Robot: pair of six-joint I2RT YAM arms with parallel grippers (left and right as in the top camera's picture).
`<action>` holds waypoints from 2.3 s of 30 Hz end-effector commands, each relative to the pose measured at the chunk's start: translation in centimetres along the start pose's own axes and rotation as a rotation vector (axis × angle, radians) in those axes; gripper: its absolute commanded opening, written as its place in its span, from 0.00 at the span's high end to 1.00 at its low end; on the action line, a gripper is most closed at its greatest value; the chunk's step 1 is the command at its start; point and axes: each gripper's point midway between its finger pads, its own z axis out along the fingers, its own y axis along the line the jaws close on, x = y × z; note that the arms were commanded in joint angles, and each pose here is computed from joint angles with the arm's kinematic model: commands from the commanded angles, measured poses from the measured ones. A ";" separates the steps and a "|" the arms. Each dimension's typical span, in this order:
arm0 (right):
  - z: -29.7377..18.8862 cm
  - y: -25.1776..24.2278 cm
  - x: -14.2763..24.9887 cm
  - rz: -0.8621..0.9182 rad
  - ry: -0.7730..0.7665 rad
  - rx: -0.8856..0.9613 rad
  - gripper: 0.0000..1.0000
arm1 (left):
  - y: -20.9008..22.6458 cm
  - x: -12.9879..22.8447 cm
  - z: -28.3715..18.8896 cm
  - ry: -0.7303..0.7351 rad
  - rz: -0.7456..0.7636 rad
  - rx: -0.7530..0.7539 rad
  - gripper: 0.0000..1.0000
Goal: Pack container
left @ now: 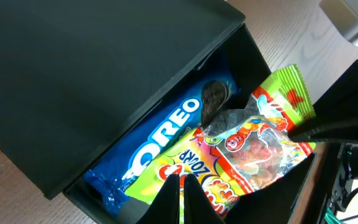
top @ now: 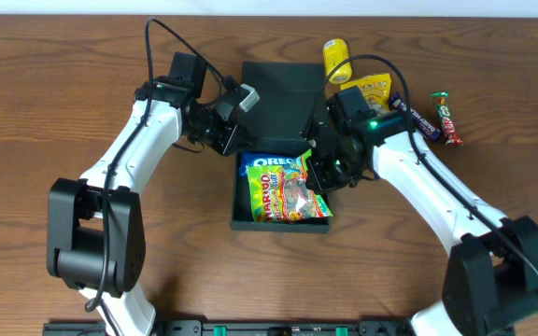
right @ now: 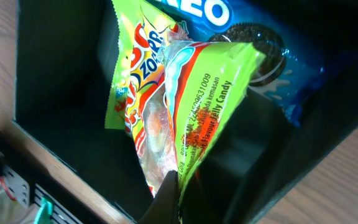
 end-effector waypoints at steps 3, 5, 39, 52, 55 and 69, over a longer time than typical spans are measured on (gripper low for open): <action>0.9 1.5 0.8 0.045 0.034 -0.018 0.99 | -0.3 -0.6 0.0 -0.015 0.001 0.015 0.94; 1.3 1.7 1.1 0.052 0.048 -0.016 0.99 | -0.3 -0.7 0.0 -0.016 0.002 0.015 0.94; -1.4 1.3 -3.2 0.006 -0.040 0.187 0.99 | 0.0 -1.4 -0.1 -0.045 -0.005 0.005 0.94; 5.2 -2.5 -1.1 0.046 -0.044 0.217 0.99 | 0.1 -1.9 -0.1 -0.060 -0.006 0.001 0.94; 6.2 -3.0 -0.9 0.050 -0.030 0.221 0.98 | 0.1 -1.8 -0.1 -0.060 -0.006 0.001 0.94; 4.8 -2.9 -2.4 0.053 -0.028 0.239 0.99 | 0.2 -2.0 -0.1 -0.067 0.001 -0.001 0.94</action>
